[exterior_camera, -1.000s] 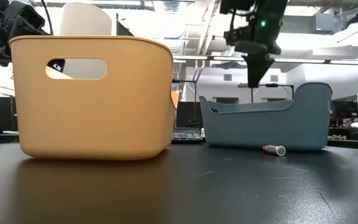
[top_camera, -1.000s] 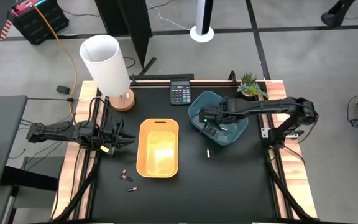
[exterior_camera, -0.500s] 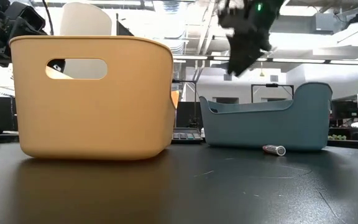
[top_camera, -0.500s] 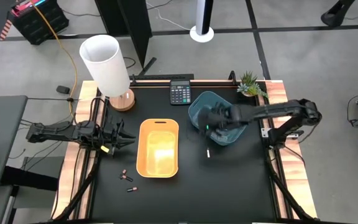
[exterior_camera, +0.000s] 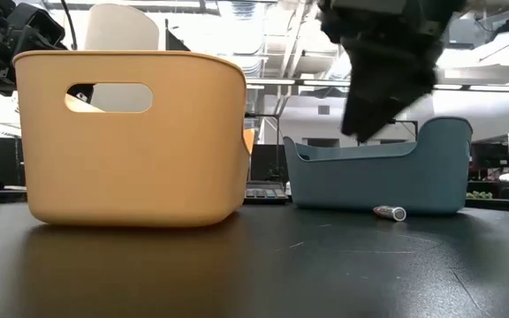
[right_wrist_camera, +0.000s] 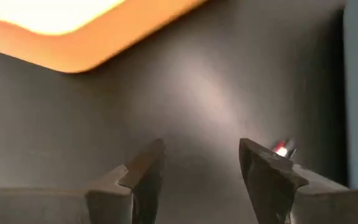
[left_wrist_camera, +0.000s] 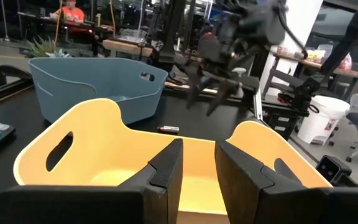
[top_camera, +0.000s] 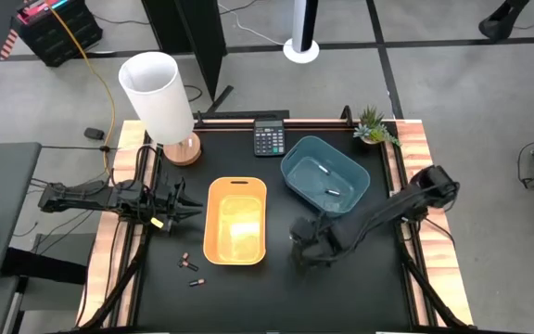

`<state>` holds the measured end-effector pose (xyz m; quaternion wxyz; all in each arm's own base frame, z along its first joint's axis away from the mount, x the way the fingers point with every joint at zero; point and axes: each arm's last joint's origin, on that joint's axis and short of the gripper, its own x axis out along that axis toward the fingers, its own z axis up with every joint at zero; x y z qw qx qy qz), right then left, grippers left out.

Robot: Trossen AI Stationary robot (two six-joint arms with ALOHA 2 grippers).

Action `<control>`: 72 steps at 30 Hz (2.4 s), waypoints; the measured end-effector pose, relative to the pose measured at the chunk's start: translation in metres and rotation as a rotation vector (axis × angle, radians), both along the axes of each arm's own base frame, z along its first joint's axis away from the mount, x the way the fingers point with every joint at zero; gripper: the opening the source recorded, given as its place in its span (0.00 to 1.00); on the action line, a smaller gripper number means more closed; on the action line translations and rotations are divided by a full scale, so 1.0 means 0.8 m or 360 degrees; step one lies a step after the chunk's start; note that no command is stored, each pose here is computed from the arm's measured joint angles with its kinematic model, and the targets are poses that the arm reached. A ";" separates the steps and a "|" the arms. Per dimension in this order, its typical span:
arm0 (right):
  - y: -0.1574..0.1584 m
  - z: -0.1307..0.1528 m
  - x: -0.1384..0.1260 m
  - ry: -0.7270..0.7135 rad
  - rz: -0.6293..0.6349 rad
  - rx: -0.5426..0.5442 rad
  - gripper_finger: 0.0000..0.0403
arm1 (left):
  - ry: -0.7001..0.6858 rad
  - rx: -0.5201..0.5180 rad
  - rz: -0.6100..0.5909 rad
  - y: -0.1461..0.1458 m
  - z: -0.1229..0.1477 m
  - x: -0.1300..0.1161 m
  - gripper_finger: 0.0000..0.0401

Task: Sort batteries
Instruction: Put the silver battery into the blue bin

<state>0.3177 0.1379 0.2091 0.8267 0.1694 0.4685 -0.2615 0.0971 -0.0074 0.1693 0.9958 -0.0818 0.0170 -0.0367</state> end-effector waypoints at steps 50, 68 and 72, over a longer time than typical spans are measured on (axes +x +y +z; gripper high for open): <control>-0.027 -0.092 0.011 0.0304 -0.0801 0.0001 0.33 | -0.0009 -0.0011 0.0007 0.000 0.001 0.000 0.23; -0.024 -0.093 0.012 0.0317 -0.0738 0.0009 0.12 | -0.0009 -0.0018 0.0008 0.000 0.001 0.000 0.23; -0.021 -0.093 0.011 0.0315 -0.0725 0.0007 0.12 | -0.0009 -0.0018 0.0008 0.000 0.001 0.000 0.23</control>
